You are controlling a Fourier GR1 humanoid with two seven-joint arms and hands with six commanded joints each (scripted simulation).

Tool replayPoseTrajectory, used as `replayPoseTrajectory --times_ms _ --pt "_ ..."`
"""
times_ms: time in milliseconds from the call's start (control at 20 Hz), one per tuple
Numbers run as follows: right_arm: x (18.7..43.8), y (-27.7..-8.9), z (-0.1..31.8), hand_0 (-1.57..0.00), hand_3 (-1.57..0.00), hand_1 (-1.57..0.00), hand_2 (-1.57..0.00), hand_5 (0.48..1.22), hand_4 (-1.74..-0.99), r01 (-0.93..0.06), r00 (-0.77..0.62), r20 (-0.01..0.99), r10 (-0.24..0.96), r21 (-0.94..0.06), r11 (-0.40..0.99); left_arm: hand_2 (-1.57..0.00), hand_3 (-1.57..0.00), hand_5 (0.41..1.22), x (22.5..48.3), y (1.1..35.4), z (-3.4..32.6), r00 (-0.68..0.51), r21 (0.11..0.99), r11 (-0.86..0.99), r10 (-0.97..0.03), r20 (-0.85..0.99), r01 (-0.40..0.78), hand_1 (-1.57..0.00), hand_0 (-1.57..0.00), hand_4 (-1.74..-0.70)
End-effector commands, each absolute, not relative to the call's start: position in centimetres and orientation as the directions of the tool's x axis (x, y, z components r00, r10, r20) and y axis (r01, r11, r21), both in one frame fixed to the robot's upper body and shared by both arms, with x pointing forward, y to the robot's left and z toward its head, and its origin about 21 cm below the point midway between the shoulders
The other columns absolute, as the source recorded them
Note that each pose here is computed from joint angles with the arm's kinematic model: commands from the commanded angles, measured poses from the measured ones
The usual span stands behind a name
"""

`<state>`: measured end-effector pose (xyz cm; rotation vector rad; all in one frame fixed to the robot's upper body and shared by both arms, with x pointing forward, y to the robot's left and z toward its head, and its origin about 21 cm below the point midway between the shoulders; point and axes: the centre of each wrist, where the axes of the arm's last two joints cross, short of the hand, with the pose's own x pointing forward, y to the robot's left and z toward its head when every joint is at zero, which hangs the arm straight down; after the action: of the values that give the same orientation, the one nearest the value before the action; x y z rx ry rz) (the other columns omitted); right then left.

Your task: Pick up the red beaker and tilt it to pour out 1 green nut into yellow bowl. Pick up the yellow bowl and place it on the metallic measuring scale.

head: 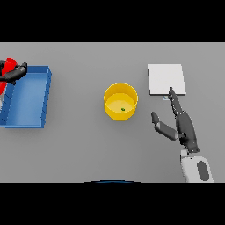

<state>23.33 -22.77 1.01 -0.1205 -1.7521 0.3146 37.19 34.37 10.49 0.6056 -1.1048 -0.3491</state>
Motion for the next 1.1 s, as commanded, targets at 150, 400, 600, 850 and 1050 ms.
replayPoseTrajectory --times_ms 150,400,600,850,1050 --pt "23.6 -22.6 1.0 0.00 0.00 0.00 0.00 0.669 -1.155 -0.094 -0.211 0.948 0.240 -0.264 0.960 -0.33 -0.34 0.644 36.7 34.6 10.8 0.450 0.641 0.763 -0.600 0.661 0.077 -0.35 -0.38 -0.88" --pt "23.5 -22.5 0.9 0.00 0.00 0.00 0.00 0.665 -1.157 -0.092 -0.222 0.936 0.274 -0.300 0.949 -0.11 -0.11 0.627 36.7 34.2 10.4 0.466 0.704 0.706 -0.652 0.598 0.085 -0.11 -0.13 -0.79" --pt "23.9 -22.0 1.5 0.00 0.00 0.00 0.00 0.638 -1.115 -0.094 -0.175 0.915 0.364 -0.383 0.919 -0.04 -0.05 0.635 36.8 34.2 10.6 0.391 0.682 0.729 -0.642 0.659 0.048 -0.05 -0.05 -0.78" --pt "26.7 -21.9 4.2 0.00 0.00 0.00 0.00 0.649 -1.122 -0.239 -0.301 0.752 0.586 -0.655 0.717 -0.01 -0.01 0.666 36.6 33.5 10.4 0.348 0.638 0.770 -0.607 0.715 0.032 -0.01 -0.02 -0.80" --pt "28.8 -20.6 5.7 0.00 0.00 0.00 0.00 0.627 -1.142 -0.276 -0.444 0.528 0.724 -0.850 0.450 -0.01 -0.01 0.687 36.3 32.9 10.2 0.357 0.632 0.774 -0.601 0.715 0.038 -0.01 -0.01 -0.81"
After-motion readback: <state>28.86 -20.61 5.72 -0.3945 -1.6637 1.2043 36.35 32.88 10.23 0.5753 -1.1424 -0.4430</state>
